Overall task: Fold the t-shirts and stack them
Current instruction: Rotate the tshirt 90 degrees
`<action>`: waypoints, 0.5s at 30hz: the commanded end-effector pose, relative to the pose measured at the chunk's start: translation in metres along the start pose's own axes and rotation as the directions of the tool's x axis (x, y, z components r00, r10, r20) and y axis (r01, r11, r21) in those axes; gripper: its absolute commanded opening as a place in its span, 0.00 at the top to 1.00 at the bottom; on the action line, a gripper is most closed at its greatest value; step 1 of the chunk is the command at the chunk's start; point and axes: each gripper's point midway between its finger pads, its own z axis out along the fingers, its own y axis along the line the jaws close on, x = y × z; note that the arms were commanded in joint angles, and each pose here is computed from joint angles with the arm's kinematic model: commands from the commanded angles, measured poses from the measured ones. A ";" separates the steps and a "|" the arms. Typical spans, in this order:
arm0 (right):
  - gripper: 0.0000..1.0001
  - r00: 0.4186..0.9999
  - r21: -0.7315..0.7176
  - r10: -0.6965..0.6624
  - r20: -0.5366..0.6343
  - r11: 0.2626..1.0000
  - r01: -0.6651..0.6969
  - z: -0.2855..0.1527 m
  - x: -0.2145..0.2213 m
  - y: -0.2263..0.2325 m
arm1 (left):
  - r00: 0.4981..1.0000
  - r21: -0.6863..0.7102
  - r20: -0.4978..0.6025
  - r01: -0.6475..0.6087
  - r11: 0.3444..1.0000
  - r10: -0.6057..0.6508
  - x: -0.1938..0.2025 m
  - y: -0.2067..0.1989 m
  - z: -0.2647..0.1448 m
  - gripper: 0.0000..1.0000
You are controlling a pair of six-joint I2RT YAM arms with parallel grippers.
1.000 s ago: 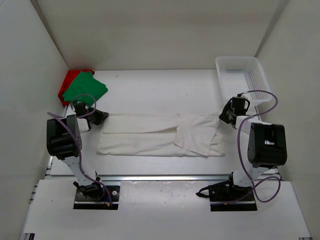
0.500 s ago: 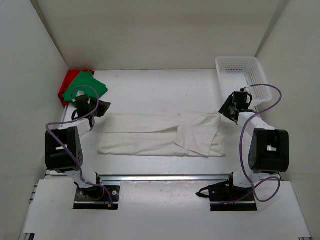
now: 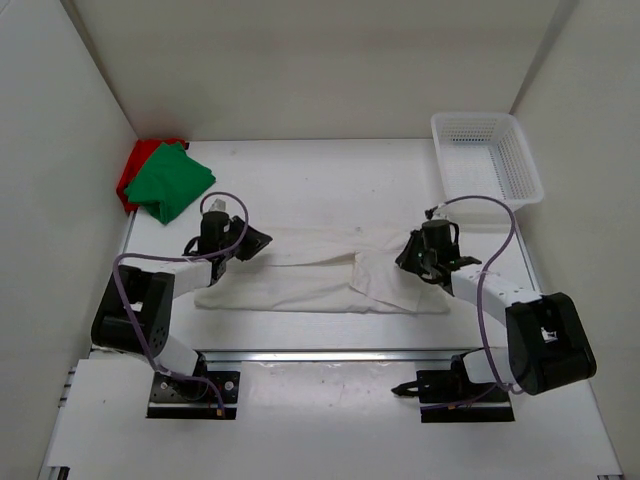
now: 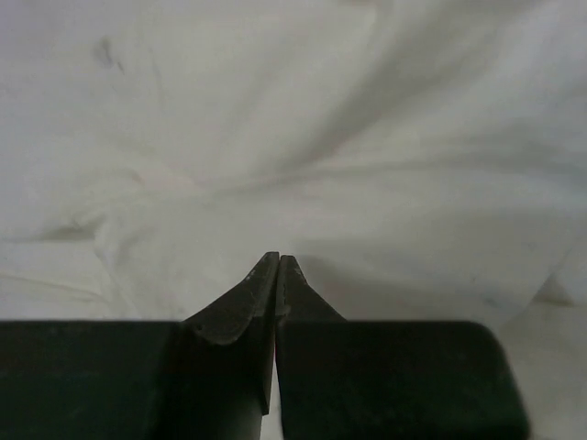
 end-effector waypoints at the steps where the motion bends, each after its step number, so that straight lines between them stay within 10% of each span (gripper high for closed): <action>1: 1.00 0.998 -0.019 0.050 -0.041 0.999 -0.051 -0.001 0.029 -0.005 | 0.998 -0.027 -0.001 0.063 0.998 -0.063 0.003 0.024 -0.007 0.69; 8: 1.00 0.993 0.039 0.090 -0.078 0.995 -0.087 -0.006 0.039 -0.031 | 0.977 -0.122 0.074 0.208 0.970 -0.200 -0.012 0.089 -0.027 0.70; 15: 0.88 0.999 -0.044 0.035 -0.009 0.998 -0.035 -0.021 0.003 0.001 | 0.987 0.033 0.154 0.048 0.998 -0.052 -0.054 0.007 -0.034 0.67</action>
